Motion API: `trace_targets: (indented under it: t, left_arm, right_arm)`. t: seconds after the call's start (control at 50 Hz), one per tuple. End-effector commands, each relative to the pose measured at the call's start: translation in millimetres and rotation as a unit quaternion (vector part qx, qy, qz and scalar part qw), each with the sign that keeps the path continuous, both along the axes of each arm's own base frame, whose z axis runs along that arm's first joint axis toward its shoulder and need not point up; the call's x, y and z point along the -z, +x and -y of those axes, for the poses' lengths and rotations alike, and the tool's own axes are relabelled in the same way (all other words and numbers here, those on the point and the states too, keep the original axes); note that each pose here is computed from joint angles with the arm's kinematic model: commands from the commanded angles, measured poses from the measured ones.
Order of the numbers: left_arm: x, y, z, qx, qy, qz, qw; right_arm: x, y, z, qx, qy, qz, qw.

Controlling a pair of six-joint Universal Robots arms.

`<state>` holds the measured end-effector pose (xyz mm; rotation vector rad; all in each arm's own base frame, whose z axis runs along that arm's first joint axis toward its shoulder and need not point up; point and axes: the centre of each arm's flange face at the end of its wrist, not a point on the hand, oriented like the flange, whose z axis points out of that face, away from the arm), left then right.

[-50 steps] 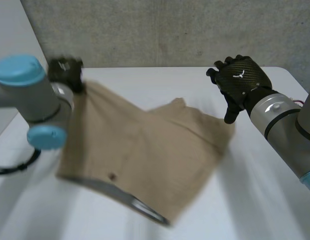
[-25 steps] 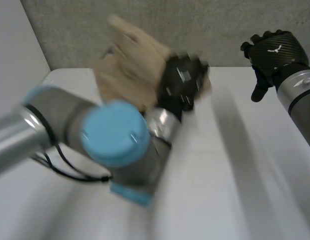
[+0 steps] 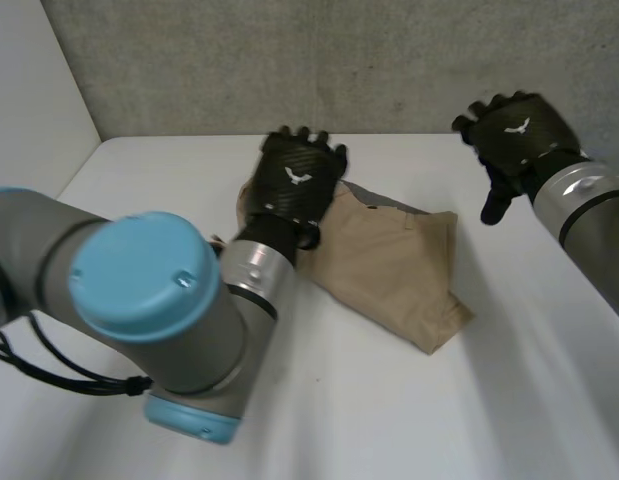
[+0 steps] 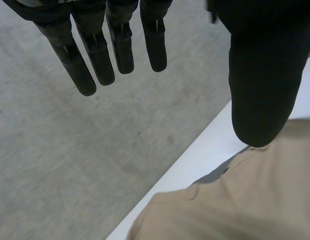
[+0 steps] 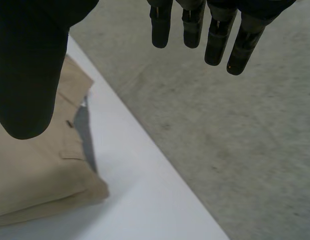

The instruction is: Fold the shorts.

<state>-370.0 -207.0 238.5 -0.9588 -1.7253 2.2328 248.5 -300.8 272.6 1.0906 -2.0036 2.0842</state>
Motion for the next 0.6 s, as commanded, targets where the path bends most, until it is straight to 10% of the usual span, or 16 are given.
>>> trace_targets:
  t: [0.02,0.2,0.6]
  left_arm:
    - [11,20,10,-0.027,0.018,0.013,0.999]
    - [21,18,3,-0.02,0.073,-0.035,0.997]
    - [59,2,6,-0.02,0.141,-0.017,0.99]
  right_arm:
    - [35,15,21,-0.048,-0.003,-0.046,0.998]
    - [83,28,64,-0.085,-0.107,-0.195,0.971]
    - [159,14,118,-0.165,-0.089,-0.179,0.966]
